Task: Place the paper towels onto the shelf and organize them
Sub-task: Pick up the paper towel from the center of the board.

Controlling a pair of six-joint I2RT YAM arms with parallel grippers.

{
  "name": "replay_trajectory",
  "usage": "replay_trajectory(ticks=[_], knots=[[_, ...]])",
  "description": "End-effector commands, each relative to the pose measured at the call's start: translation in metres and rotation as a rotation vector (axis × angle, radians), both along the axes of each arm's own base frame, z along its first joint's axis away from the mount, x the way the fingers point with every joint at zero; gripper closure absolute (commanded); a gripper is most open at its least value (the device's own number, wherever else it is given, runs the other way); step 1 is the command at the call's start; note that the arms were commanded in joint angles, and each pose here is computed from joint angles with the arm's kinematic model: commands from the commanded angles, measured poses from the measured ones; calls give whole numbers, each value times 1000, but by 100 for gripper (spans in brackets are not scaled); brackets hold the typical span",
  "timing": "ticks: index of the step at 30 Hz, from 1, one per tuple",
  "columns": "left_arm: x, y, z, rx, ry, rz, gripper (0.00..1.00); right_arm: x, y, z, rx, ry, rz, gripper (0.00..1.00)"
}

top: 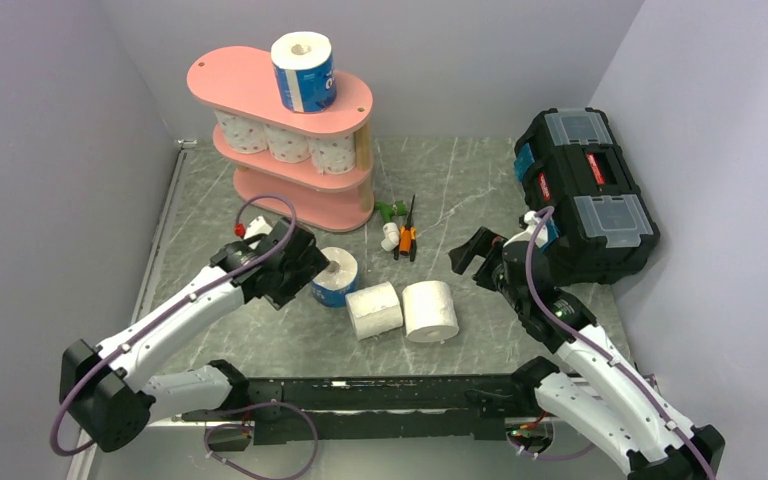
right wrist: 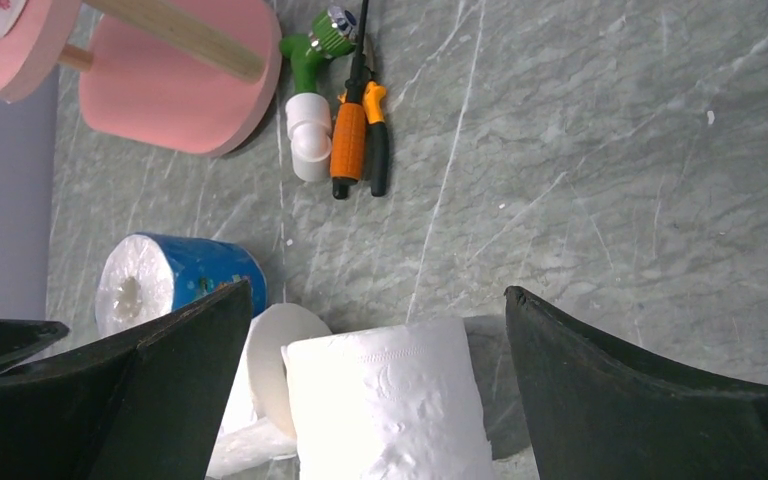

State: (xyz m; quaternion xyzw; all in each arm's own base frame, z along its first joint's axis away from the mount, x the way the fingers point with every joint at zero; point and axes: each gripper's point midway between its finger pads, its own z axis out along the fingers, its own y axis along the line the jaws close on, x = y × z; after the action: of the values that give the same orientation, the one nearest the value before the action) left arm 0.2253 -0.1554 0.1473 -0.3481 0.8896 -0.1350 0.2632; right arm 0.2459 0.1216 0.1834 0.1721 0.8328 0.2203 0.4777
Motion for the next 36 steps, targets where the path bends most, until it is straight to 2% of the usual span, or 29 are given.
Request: replay_trajectory(ticks=[1,15,25,36], knots=[[-3,-15,-3,-16,38,-17,1,7,8,11,53,-23,17,0],[8,-20,-11,23,61,47,4,7,4,-1,50,-1,18,0],[14,-22,-27,46,131,92,5,5,-2,-5,26,2,8,0],[15,-13,-32,33,143,139,19,8,-3,-8,17,3,11,0]])
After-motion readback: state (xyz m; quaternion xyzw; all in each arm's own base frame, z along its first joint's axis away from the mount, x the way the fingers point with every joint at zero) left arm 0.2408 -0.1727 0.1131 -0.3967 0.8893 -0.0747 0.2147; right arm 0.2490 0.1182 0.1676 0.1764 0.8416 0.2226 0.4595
